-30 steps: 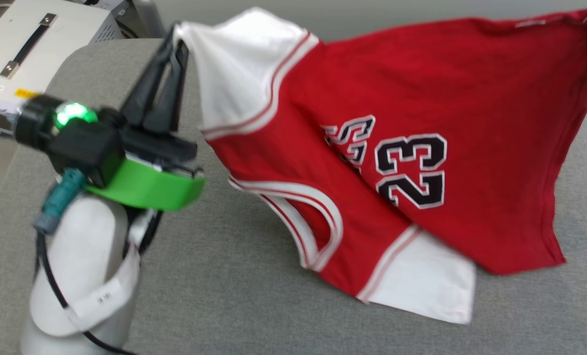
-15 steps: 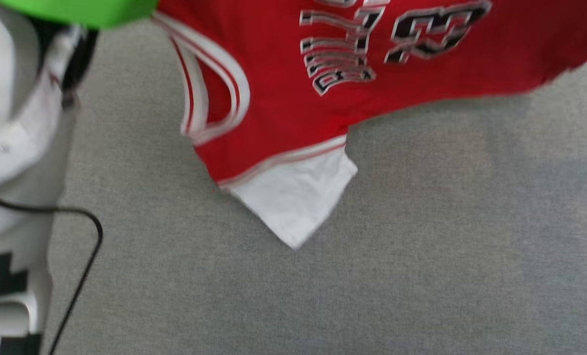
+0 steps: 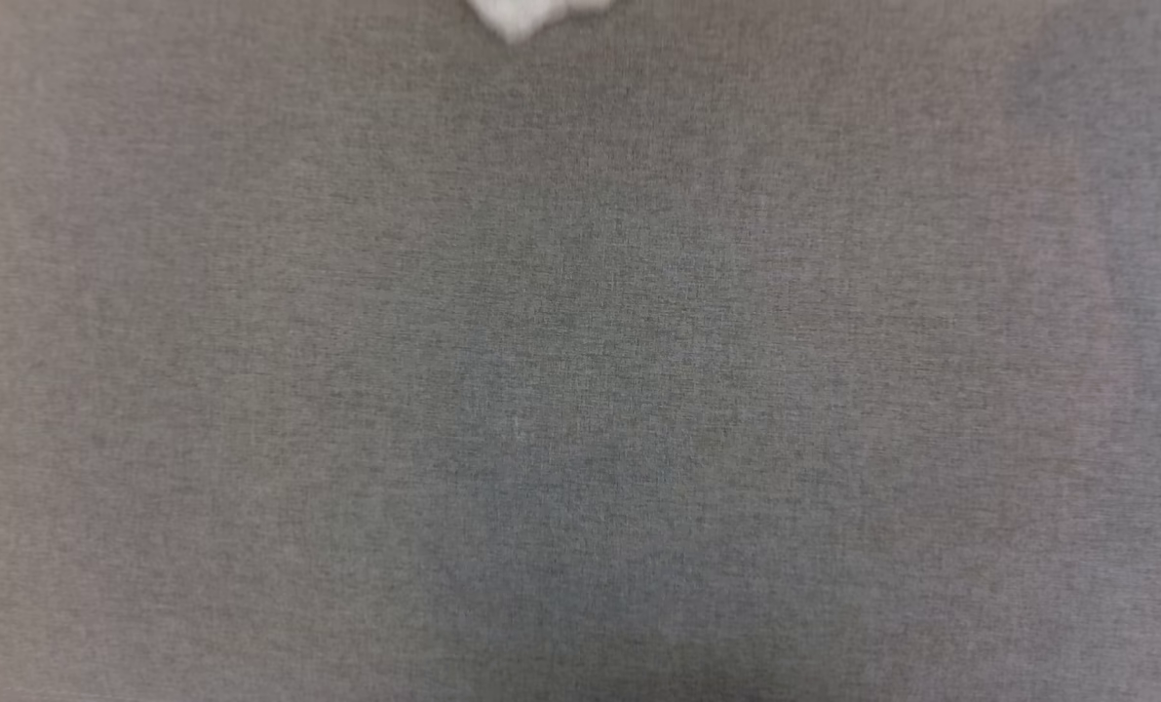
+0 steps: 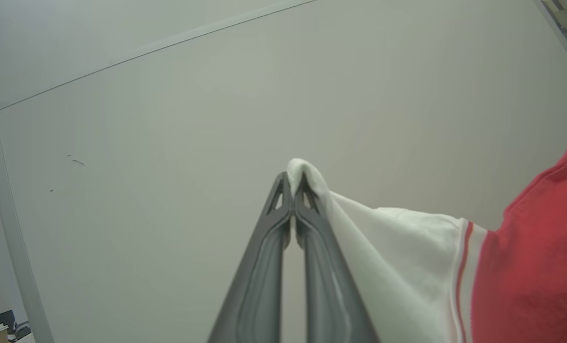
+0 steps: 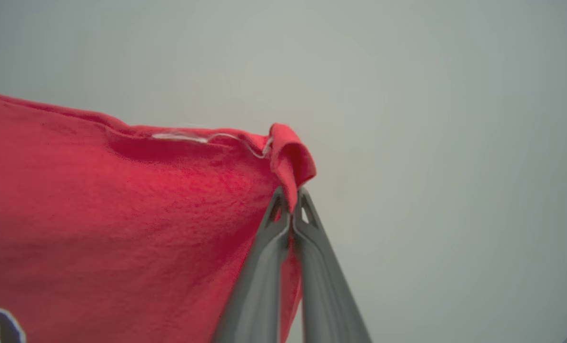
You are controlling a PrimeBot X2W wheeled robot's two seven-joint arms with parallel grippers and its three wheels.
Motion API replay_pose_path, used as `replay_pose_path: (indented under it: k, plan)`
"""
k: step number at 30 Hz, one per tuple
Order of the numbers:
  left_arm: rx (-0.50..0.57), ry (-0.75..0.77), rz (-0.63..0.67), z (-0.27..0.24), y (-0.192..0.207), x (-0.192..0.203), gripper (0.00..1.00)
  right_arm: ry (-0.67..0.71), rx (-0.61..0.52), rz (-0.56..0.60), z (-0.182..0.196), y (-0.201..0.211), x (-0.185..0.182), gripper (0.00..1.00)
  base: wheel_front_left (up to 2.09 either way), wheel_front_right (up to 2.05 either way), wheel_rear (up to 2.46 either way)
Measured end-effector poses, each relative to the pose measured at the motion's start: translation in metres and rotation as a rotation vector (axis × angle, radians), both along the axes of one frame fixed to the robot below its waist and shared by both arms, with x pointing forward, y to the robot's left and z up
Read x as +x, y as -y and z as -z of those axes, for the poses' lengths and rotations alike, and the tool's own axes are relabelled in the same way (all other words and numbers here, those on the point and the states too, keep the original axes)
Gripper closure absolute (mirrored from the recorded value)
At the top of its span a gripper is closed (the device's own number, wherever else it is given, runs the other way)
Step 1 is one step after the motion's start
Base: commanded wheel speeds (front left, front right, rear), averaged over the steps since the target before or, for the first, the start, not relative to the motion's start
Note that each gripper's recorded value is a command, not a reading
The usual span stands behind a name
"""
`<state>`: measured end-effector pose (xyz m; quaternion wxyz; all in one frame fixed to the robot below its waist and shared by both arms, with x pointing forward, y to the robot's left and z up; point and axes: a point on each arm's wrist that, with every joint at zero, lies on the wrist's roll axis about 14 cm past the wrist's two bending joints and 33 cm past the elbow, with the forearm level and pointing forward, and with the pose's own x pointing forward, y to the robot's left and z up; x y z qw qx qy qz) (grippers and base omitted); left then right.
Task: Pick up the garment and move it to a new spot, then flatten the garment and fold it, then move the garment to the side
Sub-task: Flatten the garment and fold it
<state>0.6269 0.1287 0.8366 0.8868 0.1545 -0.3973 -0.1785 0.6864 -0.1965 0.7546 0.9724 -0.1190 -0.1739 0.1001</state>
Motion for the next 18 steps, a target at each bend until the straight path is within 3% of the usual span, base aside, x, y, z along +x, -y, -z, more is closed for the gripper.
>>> replay_pose_path:
  k: [9,18]
  plan:
    - [0.011,-0.048,-0.032,0.025,-0.003,0.047,1.00,-0.006,-0.023,0.017,0.026,-0.005,0.045,1.00,0.00,0.00,0.00]
    - [0.014,-0.193,-0.039,0.091,-0.010,0.067,1.00,-0.140,-0.038,-0.032,0.100,-0.016,0.056,1.00,0.00,0.00,0.00]
